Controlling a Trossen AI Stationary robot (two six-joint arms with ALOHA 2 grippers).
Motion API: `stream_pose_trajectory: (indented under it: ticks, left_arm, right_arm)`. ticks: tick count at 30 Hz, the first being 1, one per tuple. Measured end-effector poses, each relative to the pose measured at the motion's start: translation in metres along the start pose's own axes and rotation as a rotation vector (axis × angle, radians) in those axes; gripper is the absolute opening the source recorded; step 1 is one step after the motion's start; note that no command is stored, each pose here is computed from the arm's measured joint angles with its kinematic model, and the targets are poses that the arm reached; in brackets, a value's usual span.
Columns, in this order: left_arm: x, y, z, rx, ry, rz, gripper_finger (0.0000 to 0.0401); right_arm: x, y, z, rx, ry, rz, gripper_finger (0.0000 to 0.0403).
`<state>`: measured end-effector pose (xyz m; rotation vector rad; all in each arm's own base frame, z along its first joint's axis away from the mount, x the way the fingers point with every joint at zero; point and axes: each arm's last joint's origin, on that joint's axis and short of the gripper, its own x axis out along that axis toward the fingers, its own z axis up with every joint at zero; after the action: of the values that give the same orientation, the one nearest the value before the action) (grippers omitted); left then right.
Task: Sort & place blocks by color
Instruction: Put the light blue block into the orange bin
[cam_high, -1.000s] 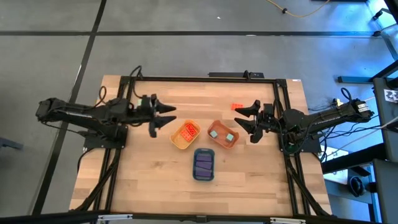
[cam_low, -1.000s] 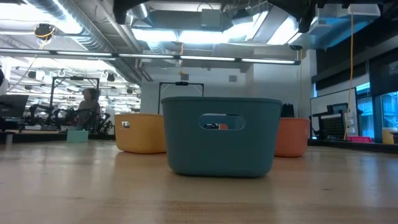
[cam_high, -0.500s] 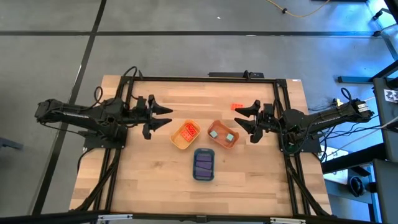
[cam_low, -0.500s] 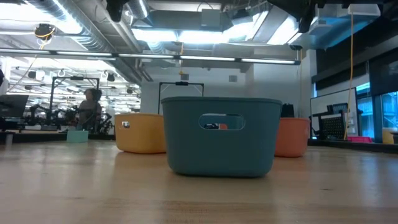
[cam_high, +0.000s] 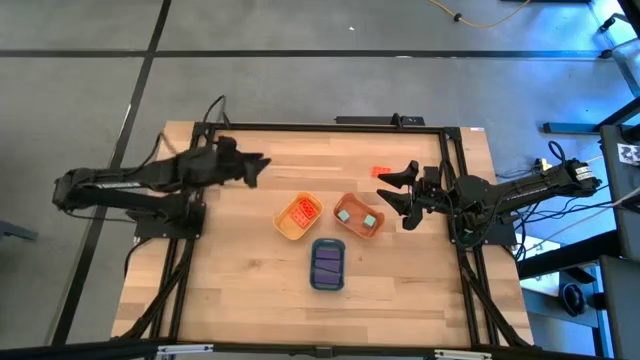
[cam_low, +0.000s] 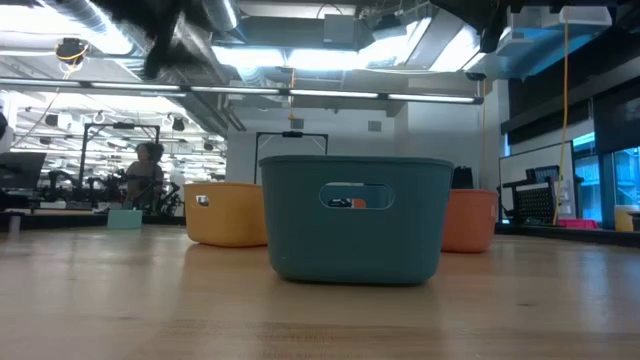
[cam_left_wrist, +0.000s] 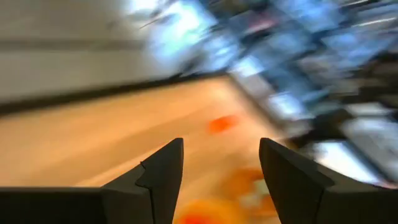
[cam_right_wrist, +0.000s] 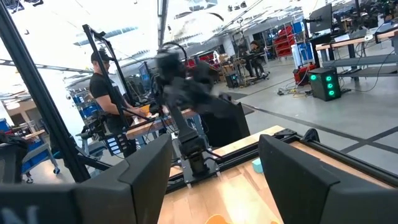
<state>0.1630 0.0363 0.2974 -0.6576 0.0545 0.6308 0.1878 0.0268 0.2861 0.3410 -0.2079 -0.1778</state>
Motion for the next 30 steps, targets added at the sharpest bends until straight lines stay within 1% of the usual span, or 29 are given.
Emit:
stream_pose_trajectory:
  ticks: [4, 6, 8, 9, 11, 15, 20, 23, 26, 30]
  left_arm:
    - [0.007, 0.038, -0.012, -0.040, 0.190, 0.377, 0.0202]
    - [0.006, 0.057, -0.018, -0.069, 0.260, 0.564, 0.0202]
    - [0.006, 0.072, -0.025, -0.078, 0.319, 0.711, 0.0202]
    - [0.007, 0.078, -0.028, -0.073, 0.341, 0.755, 0.0202]
    - [0.010, 0.086, -0.032, -0.063, 0.359, 0.797, 0.0205]
    - [0.013, 0.098, -0.038, -0.027, 0.352, 0.839, 0.0211]
    - [0.012, 0.112, -0.048, -0.035, 0.366, 0.888, 0.0220]
    - [0.014, 0.120, -0.054, -0.056, 0.344, 0.895, 0.0228]
    - [0.019, 0.127, -0.059, -0.089, 0.309, 0.868, 0.0237]
    - [0.019, 0.135, -0.064, -0.108, 0.295, 0.887, 0.0246]
  right_arm:
    - [0.000, 0.000, 0.000, 0.000, 0.000, -0.001, 0.0243]
    - [0.000, 0.000, 0.000, 0.000, 0.000, 0.000, 0.0243]
    - [0.000, 0.000, 0.000, 0.000, 0.000, -0.001, 0.0243]
    - [0.000, 0.000, 0.000, 0.000, 0.000, -0.001, 0.0243]
    - [0.000, 0.000, 0.000, 0.000, 0.000, -0.001, 0.0243]
    - [0.000, 0.000, 0.000, 0.000, 0.000, -0.001, 0.0243]
    - [0.000, 0.000, 0.000, 0.000, 0.000, 0.000, 0.0243]
    - [0.000, 0.000, 0.000, 0.000, 0.000, -0.001, 0.0243]
    - [0.000, 0.000, 0.000, -0.001, 0.000, 0.000, 0.0243]
    - [0.000, 0.000, 0.000, -0.001, 0.000, 0.000, 0.0243]
